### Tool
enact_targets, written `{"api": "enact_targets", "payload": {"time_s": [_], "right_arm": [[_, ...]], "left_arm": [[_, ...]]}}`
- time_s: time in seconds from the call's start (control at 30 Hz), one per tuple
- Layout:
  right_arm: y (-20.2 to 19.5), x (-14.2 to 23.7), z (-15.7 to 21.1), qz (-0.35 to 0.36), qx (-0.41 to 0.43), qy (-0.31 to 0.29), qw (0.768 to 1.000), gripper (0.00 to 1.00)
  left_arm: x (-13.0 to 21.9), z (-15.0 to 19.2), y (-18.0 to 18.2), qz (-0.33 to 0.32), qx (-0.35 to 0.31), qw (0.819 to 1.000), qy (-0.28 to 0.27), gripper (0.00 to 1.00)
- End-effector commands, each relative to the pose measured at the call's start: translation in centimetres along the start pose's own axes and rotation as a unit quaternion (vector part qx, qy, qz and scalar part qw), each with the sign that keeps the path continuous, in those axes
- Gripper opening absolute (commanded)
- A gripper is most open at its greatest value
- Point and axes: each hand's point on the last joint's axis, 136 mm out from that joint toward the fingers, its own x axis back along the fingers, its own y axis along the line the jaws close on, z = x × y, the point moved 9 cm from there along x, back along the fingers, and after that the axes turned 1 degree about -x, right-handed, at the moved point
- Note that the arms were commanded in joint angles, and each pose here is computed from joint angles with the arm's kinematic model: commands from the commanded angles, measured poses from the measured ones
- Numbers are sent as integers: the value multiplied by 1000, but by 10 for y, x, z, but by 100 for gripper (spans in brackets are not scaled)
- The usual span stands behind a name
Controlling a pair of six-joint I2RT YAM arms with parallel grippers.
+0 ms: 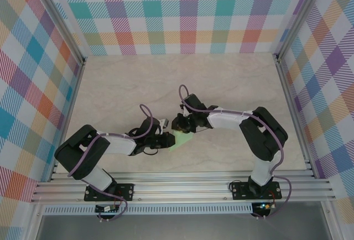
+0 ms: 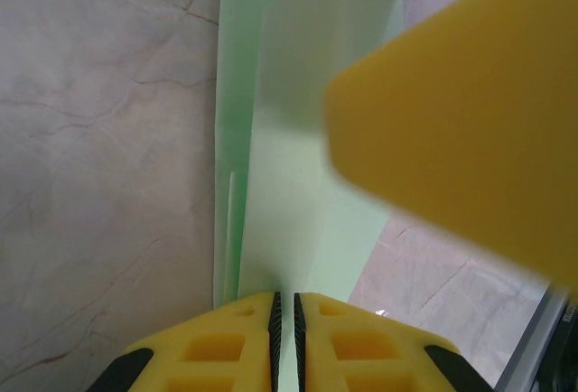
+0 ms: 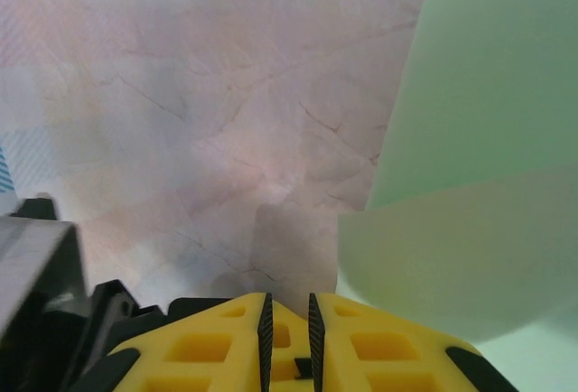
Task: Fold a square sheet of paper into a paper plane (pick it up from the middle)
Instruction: Fourth fold the wing at the center of the table.
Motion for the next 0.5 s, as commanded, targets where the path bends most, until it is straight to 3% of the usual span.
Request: {"api": "enact_targets", "payload": {"time_s": [0.0, 0.2, 0.47], "right_arm": [[-6, -15, 0, 5, -13, 13, 1000, 21], [-35, -19, -6, 60, -25, -8, 998, 20], [-56, -6, -30, 52, -40, -37, 997, 20]], "left_arm": [[-5, 28, 27, -52, 26, 996, 71, 15], [-5, 31, 32, -67, 27, 994, 79, 14], [-3, 40, 41, -85, 30, 991, 94, 13]]}}
